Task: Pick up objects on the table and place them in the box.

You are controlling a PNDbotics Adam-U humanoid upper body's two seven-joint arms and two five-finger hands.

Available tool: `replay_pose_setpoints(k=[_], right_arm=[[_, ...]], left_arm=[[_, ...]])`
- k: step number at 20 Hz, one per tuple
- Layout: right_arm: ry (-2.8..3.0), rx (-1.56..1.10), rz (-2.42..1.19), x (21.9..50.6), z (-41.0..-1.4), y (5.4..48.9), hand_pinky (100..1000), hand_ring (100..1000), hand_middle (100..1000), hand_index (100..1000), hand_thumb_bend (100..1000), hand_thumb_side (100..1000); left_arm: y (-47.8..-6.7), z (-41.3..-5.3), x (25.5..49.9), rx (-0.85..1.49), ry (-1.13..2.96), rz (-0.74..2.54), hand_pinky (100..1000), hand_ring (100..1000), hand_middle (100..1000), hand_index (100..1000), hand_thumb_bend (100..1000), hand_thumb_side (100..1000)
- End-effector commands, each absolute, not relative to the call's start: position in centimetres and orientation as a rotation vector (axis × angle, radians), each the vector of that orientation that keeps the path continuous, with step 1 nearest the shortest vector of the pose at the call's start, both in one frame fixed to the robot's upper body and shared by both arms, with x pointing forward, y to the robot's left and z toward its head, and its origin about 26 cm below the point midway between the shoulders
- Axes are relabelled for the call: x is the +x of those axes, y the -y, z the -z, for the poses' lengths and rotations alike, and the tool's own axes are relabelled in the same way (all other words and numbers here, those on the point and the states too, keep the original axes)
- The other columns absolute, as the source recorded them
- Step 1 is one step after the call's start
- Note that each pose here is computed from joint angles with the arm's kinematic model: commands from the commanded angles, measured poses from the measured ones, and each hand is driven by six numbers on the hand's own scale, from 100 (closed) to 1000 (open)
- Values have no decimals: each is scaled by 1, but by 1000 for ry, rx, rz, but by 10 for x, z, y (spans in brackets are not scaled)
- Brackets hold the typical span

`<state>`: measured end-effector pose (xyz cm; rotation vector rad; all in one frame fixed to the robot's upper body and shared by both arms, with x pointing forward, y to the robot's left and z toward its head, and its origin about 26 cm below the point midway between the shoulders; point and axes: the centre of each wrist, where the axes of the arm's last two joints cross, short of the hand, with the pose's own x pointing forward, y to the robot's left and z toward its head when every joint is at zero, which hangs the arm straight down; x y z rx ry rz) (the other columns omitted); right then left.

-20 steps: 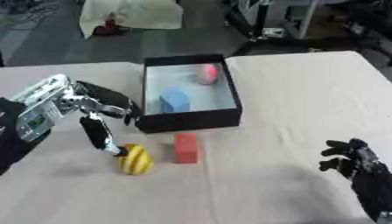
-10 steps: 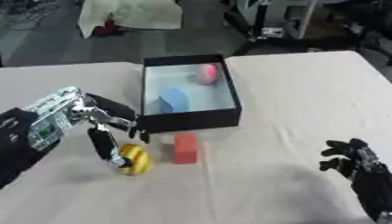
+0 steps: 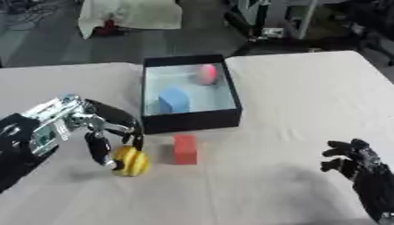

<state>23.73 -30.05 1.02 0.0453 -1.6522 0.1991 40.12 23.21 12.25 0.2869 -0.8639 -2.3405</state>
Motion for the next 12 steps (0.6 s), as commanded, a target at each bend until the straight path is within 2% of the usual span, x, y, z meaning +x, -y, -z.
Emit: replay_pose_setpoints(k=[1, 3, 4, 5, 9, 12], right_arm=[[1671, 31, -226, 240, -18, 304, 745, 516, 602, 762, 100, 1000], [1671, 31, -226, 240, -17, 304, 745, 516, 602, 762, 100, 1000], [1671, 31, -225, 240, -17, 304, 745, 516, 602, 762, 100, 1000], [1671, 31, -224, 240, -17, 304, 745, 516, 602, 762, 100, 1000], [1669, 28, -222, 239, -17, 304, 745, 516, 602, 762, 100, 1000], [1664, 26, -217, 238, -16, 305, 745, 516, 602, 762, 100, 1000]], left_arm=[[-238, -134, 407, 263, 792, 2469, 628, 528, 535, 657, 199, 128], [-238, -135, 407, 270, 801, 2470, 596, 495, 500, 617, 174, 112], [-238, -138, 408, 276, 813, 2464, 538, 433, 438, 543, 128, 100], [-238, -141, 408, 281, 827, 2453, 507, 396, 400, 506, 110, 100], [-236, -170, 408, 326, 928, 2392, 482, 365, 367, 478, 100, 102], [-232, -215, 407, 425, 1047, 2346, 494, 371, 372, 485, 106, 100]])
